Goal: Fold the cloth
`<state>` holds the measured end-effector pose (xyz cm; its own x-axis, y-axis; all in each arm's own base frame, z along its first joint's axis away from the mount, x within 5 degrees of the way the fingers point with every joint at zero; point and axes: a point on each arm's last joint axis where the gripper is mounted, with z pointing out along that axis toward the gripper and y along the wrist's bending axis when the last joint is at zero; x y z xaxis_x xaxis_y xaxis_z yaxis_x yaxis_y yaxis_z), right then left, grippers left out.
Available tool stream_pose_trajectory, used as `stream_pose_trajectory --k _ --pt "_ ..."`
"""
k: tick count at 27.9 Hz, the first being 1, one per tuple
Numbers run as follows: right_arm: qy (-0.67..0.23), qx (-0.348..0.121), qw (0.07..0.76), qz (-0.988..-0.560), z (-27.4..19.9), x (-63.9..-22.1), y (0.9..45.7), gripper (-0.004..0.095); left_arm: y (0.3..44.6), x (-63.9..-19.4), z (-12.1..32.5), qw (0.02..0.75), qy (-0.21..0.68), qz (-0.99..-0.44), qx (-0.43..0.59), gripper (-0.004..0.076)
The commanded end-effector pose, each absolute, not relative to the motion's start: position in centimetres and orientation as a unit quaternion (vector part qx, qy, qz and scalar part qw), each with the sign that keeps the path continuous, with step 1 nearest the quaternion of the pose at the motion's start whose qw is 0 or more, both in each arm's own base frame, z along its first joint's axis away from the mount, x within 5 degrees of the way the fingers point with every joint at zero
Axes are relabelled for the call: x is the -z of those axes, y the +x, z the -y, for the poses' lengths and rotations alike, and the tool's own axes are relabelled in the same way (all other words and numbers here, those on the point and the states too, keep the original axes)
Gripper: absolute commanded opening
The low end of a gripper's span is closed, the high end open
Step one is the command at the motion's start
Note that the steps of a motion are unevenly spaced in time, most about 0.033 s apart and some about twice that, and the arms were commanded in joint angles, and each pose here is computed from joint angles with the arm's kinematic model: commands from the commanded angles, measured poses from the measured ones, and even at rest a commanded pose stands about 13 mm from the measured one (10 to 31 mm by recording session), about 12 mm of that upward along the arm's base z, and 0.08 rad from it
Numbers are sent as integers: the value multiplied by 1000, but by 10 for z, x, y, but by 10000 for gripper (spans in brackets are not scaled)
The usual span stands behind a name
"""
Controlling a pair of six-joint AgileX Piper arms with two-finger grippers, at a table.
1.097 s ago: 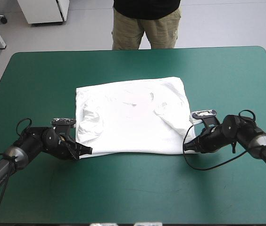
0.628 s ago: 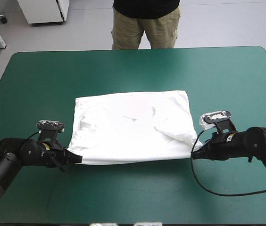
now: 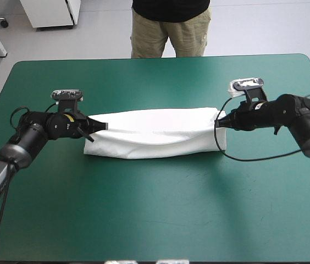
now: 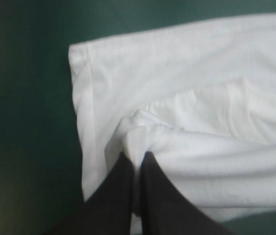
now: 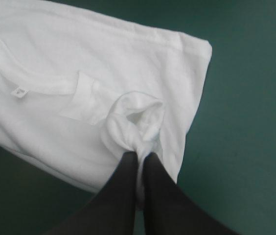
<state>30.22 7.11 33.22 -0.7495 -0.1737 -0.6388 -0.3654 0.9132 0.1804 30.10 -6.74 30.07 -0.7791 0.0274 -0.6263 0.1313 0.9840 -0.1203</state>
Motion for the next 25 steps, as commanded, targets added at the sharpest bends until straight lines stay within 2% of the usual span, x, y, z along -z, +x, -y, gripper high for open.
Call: stream_pose_trajectory --k 1,8,16,19,23,24,25 --pt "-140 -157 365 -907 -75 -347 339 -17 337 -320 75 405 28 -909 95 -9" --pt "-135 -153 352 -913 -81 -326 388 -17 370 -302 69 394 5 -916 71 -9" --pt "-134 -142 348 -917 -82 -307 409 -6 377 -295 37 385 -30 -921 53 -9" --pt "-133 -143 340 -920 -82 -300 412 76 377 -296 37 388 -25 -920 52 -9" --pt "-134 -142 339 -921 -82 -297 413 260 377 -296 38 390 -21 -919 52 0" --pt "-133 -141 340 -920 -82 -298 413 312 377 -296 38 390 -14 -919 49 24" --pt "-133 -141 344 -919 -82 -299 414 413 377 -296 37 390 -7 -920 46 119"
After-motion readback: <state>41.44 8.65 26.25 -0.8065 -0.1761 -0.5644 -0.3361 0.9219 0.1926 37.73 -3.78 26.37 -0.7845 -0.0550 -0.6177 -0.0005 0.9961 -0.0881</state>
